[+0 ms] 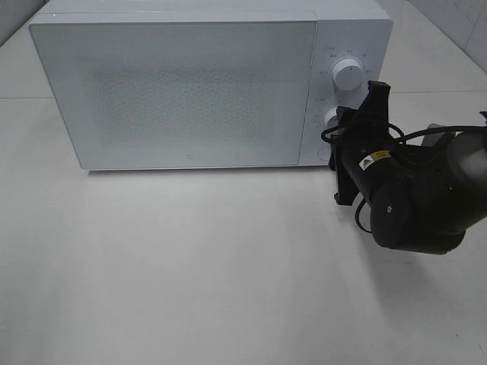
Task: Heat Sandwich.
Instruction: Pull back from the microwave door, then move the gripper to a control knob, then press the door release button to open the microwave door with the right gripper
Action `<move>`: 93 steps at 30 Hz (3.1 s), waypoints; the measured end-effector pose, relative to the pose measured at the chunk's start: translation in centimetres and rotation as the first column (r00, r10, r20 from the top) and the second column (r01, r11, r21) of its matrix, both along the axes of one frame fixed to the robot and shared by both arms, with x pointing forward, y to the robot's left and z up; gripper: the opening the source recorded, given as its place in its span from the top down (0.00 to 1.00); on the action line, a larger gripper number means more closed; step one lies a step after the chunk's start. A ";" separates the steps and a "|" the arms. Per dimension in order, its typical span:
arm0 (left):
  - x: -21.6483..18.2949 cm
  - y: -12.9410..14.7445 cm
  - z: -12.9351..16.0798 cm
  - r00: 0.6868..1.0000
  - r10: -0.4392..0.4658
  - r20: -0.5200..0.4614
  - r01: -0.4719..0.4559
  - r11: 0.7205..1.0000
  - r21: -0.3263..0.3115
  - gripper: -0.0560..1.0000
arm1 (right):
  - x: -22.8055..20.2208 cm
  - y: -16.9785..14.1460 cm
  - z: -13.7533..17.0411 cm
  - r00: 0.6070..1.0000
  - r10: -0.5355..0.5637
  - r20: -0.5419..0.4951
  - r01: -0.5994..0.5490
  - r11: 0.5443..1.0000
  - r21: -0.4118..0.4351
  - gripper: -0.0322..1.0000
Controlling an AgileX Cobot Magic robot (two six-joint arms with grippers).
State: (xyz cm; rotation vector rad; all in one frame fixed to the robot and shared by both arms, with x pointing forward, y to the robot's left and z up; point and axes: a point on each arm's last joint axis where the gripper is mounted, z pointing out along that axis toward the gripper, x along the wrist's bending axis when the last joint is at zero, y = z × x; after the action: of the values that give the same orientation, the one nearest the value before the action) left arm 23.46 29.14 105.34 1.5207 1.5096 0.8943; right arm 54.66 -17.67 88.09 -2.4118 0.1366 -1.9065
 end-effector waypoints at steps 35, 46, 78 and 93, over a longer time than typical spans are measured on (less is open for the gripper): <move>0.0 0.0 0.0 1.000 0.000 0.000 0.000 1.000 0.000 0.01 | 0.0 -0.1 0.1 1.000 -0.015 0.007 0.015 0.999 0.041 0.47; 0.0 0.0 0.0 1.000 0.000 0.000 0.000 1.000 0.000 0.01 | 0.0 0.3 0.2 0.999 0.039 0.021 -0.040 0.999 0.029 0.25; 0.0 0.0 0.0 1.000 0.000 0.000 0.000 1.000 0.001 0.01 | -7.1 -1.1 3.0 0.877 0.358 -0.319 -0.463 0.807 -0.366 0.24; 0.0 0.0 0.0 1.000 0.000 0.000 0.000 1.000 0.001 0.01 | -7.3 -2.1 8.1 0.586 0.493 -0.643 -0.800 0.226 -0.556 0.24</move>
State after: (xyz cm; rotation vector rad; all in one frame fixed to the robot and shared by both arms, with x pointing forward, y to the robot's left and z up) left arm 23.46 29.14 105.34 1.5216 1.5089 0.8949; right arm 47.37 -19.80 96.16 -2.4372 -1.9003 -1.1535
